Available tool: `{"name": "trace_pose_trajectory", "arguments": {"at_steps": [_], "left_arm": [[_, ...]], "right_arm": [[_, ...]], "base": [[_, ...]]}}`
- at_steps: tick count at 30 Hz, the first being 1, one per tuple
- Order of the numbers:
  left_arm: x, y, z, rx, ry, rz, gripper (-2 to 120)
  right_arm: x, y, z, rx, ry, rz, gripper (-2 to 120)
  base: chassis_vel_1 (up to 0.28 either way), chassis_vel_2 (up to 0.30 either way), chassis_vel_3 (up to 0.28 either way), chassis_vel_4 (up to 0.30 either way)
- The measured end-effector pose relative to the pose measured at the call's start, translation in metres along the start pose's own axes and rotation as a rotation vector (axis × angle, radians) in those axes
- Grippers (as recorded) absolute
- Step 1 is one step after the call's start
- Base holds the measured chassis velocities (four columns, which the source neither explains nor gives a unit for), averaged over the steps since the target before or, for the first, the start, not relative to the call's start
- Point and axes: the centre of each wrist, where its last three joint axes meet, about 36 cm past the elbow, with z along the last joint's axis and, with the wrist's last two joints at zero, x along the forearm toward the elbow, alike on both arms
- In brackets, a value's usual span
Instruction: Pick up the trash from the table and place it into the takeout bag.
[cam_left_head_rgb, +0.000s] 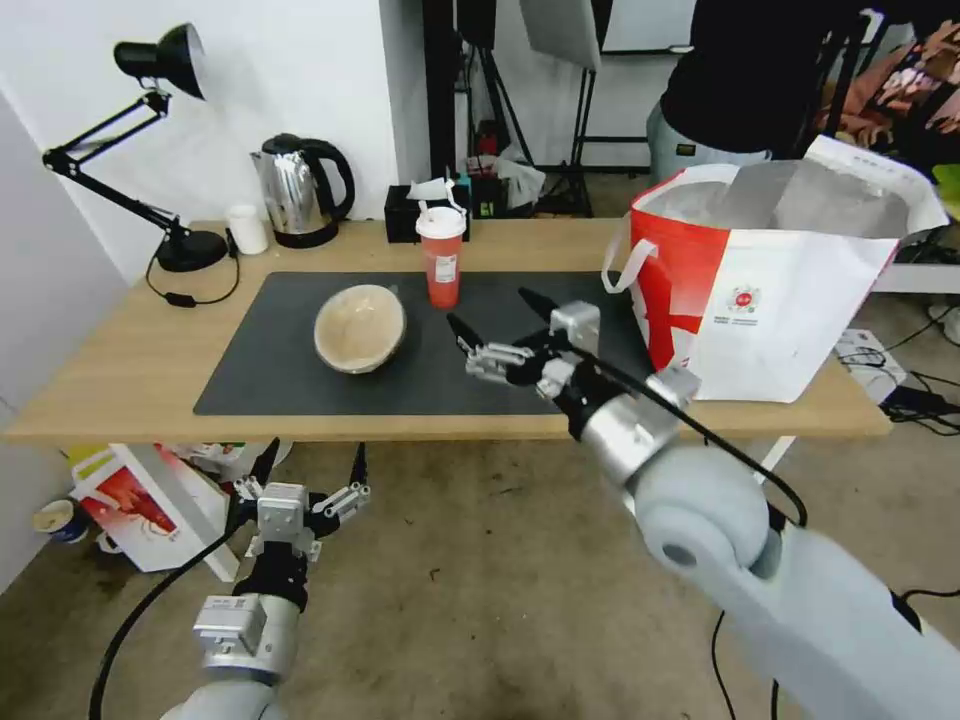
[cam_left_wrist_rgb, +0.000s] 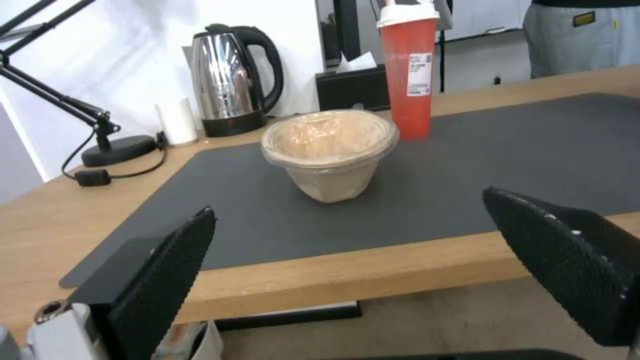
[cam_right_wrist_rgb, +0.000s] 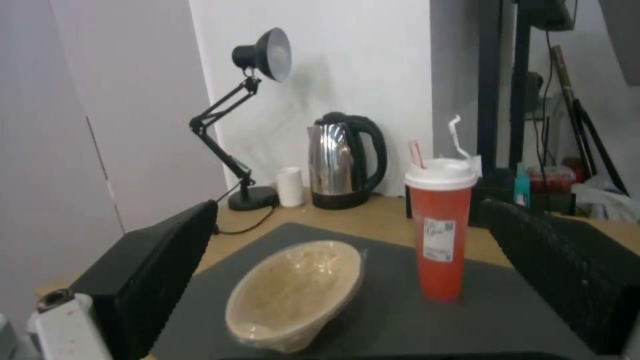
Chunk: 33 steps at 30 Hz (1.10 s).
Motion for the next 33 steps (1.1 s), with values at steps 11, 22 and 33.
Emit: {"name": "trace_pose_trajectory", "arguments": {"at_steps": [11, 22, 33], "left_arm": [[0.0, 0.0, 0.0, 0.0, 0.0, 0.0, 100], [0.0, 0.0, 0.0, 0.0, 0.0, 0.0, 100], [0.0, 0.0, 0.0, 0.0, 0.0, 0.0, 100]], "right_arm": [[-0.055, -0.019, -0.03, 0.068, 0.057, 0.012, 100], [-0.081, -0.027, -0.036, 0.091, 0.1, 0.04, 100], [-0.098, -0.03, -0.042, 0.084, 0.149, 0.046, 100]], "base": [[0.0, 0.0, 0.0, 0.0], [0.0, 0.0, 0.0, 0.0], [0.0, 0.0, 0.0, 0.0]]}}
